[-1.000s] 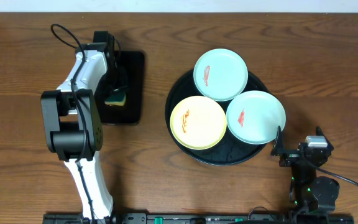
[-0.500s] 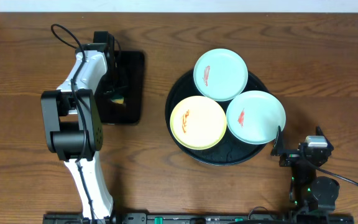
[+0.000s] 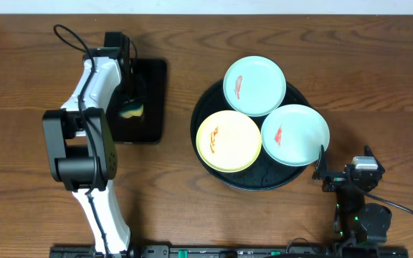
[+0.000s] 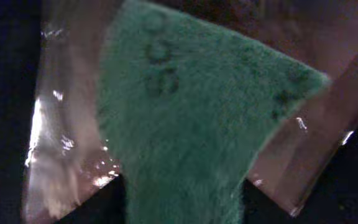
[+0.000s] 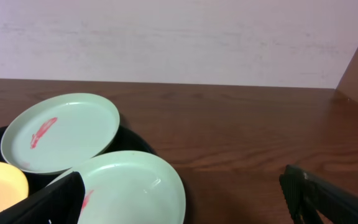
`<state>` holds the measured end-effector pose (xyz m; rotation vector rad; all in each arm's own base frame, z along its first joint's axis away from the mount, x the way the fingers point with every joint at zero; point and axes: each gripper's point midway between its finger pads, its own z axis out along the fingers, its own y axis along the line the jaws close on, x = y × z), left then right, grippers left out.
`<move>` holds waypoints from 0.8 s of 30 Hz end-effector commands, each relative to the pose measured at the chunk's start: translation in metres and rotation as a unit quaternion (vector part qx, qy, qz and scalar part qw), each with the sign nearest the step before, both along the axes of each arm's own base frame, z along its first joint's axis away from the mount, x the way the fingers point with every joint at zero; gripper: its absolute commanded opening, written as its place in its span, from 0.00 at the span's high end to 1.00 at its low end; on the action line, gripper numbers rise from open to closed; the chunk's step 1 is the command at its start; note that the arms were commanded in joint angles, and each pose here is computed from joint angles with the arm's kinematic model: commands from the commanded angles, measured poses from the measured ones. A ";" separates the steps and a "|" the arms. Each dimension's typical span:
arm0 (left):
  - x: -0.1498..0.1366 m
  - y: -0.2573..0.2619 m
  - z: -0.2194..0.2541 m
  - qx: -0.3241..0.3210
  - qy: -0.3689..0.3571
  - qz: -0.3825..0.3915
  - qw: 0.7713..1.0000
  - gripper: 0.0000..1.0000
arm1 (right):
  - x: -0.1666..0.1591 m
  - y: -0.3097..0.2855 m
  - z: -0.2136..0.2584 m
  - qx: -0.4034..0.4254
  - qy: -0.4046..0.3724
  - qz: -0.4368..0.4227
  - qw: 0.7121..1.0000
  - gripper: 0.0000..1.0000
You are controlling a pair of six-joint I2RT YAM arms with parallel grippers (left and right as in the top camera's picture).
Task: Clean dirty plates on tray and stack at the side
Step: 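Lower the left gripper and grasp the green sponge, then lift the sponge with the left gripper above the black tray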
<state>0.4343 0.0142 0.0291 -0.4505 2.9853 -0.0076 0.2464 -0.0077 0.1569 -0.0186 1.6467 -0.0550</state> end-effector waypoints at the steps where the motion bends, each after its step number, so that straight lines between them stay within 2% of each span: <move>1: -0.002 0.002 0.008 0.006 -0.006 -0.001 1.000 0.25 | 0.000 -0.001 0.000 -0.006 0.000 -0.003 1.000 0.01; 5: 0.001 0.003 0.007 0.007 -0.013 0.000 1.000 0.17 | 0.000 -0.001 0.000 -0.006 0.000 -0.003 1.000 0.01; 12: 0.005 0.003 -0.007 0.007 -0.029 0.000 1.000 0.15 | 0.000 -0.001 0.000 -0.006 0.000 -0.003 1.000 0.01; 20: -0.006 0.002 -0.022 0.007 -0.015 -0.001 1.000 0.15 | 0.000 -0.001 0.000 -0.006 0.000 -0.003 1.000 0.01; 21: -0.006 0.002 -0.023 0.007 -0.016 0.000 1.000 0.19 | 0.000 -0.001 0.000 -0.006 0.000 -0.003 1.000 0.01; 23: -0.004 0.002 -0.024 0.007 -0.022 0.000 1.000 0.34 | 0.000 -0.001 0.000 -0.006 0.000 -0.003 1.000 0.01; 24: -0.002 0.002 -0.024 0.007 -0.025 0.000 1.000 0.35 | 0.000 -0.001 0.000 -0.006 0.000 -0.003 1.000 0.01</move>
